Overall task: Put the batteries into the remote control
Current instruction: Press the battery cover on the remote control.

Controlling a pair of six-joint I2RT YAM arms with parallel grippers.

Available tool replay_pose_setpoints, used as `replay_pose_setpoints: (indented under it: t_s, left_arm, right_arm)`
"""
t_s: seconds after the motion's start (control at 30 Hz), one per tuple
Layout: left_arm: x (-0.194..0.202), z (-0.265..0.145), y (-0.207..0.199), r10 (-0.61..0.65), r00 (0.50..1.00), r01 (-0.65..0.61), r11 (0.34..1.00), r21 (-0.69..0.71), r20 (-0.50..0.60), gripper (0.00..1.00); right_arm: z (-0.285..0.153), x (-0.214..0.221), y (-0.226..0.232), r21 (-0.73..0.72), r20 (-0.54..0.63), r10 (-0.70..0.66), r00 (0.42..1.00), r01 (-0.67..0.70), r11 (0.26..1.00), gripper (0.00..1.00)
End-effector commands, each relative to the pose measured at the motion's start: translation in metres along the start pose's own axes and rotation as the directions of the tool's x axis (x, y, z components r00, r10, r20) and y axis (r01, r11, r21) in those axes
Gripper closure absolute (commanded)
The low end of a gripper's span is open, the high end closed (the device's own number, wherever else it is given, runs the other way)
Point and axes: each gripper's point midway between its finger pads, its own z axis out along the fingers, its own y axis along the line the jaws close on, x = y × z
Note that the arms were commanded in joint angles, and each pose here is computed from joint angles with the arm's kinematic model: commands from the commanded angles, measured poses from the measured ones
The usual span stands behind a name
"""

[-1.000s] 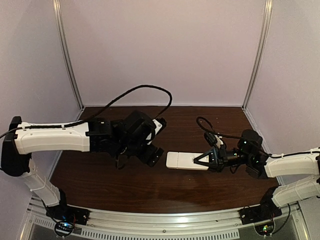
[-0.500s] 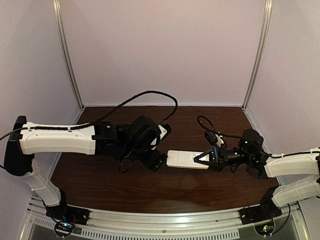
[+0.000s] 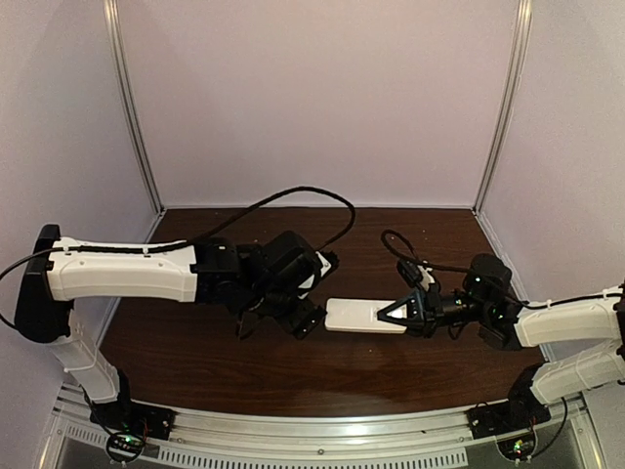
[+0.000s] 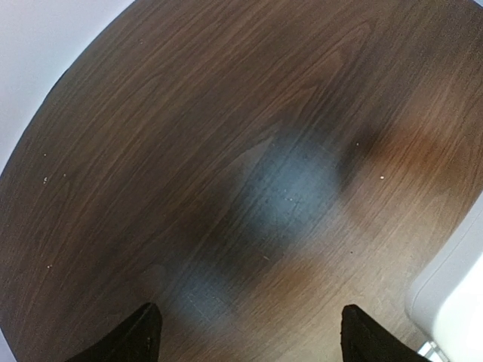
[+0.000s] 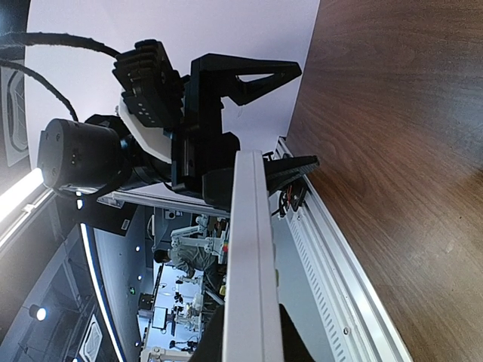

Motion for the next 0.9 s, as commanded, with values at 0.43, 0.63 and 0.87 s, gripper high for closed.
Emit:
replay_pose_setpoints:
  t_s: [0.43,0.63,0.87]
  left_arm:
    - [-0.045,-0.031,-0.027,-0.013,0.971,-0.037,0.978,0.207,0.238,0.06]
    - [-0.035,-0.071,-0.002,0.161,0.903,-0.202,0.977,0.064,0.398,0.03]
    - [-0.037,-0.077,-0.046,0.582,0.717,-0.512,0.813,-0.276,0.384,0.12]
  right_arm:
    - [0.004,0.004,0.020,-0.050,-0.013,-0.110,0.994,0.109,0.993,1.00]
    - [-0.001,0.002,0.010,0.004,0.000,-0.075,0.997,0.075,0.997,1.00]
    - [0.000,-0.003,0.007,0.008,0.026,-0.003,1.000,0.003,1.000,1.00]
